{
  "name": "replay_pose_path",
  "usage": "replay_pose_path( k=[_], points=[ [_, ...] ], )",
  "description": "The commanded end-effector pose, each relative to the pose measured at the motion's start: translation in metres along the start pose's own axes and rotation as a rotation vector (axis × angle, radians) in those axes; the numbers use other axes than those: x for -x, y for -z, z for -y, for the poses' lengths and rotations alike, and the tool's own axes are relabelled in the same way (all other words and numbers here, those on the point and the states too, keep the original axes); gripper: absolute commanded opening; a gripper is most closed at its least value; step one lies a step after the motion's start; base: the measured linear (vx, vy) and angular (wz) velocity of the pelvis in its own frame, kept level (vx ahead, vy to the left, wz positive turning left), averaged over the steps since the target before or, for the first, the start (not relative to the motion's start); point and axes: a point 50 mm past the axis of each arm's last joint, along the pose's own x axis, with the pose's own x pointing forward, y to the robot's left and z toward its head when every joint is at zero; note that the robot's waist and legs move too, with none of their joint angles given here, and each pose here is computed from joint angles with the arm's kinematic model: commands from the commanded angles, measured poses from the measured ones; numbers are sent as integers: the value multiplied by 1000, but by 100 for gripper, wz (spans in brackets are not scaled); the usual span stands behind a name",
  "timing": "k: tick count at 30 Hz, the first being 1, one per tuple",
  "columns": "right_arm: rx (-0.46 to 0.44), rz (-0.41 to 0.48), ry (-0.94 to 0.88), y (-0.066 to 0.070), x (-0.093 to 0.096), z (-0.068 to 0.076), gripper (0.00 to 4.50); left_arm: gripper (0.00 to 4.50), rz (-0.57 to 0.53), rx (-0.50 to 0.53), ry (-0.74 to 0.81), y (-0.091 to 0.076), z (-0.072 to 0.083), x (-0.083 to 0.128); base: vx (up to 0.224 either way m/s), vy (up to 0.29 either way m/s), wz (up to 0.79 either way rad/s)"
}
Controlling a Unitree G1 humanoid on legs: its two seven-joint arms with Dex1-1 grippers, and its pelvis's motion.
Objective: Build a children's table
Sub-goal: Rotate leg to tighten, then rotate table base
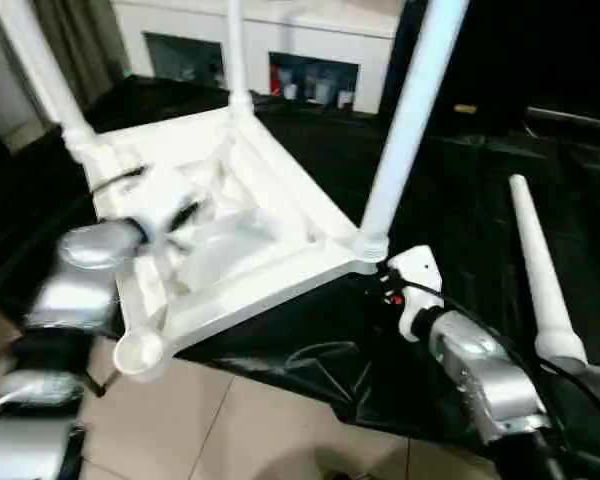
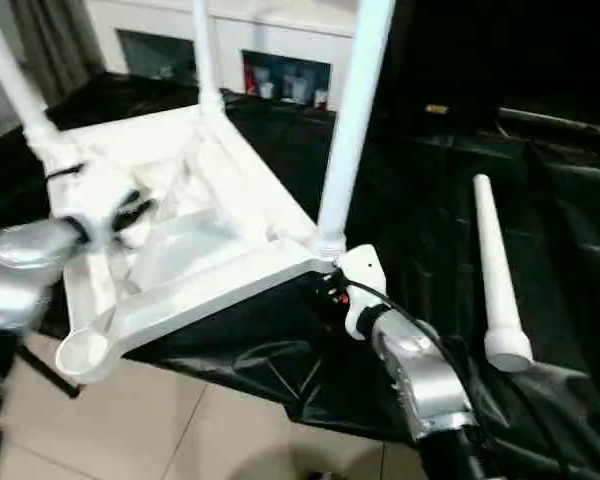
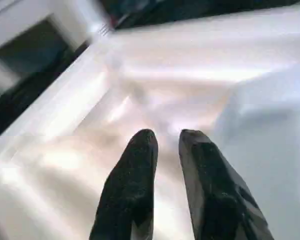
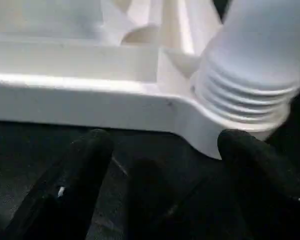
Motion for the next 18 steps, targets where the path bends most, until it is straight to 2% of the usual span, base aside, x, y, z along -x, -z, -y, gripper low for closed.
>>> replay_pose_path(
  k=[1,3,5,9,14,18],
  points=[
    [17,-25,22,-1,-6,2,375,104,-27,0,-37,-5,-7,6,0,0,0],
    [39,-45,37,0,-13,4,375,104,-84,-23,-79,1,-15,15,0,0,0],
    [60,-58,58,-2,-23,6,375,104,-160,-68,-164,9,-29,26,0,0,0],
    [39,-43,100,-11,-35,8,375,104,-281,-71,-223,25,-40,41,0,0,0],
    [55,-38,110,-14,-41,9,375,104,-383,-89,-220,38,-38,51,0,0,0],
    [52,-29,122,-15,-43,13,375,104,-477,-104,-184,52,-27,55,0,0,0]
  ],
)
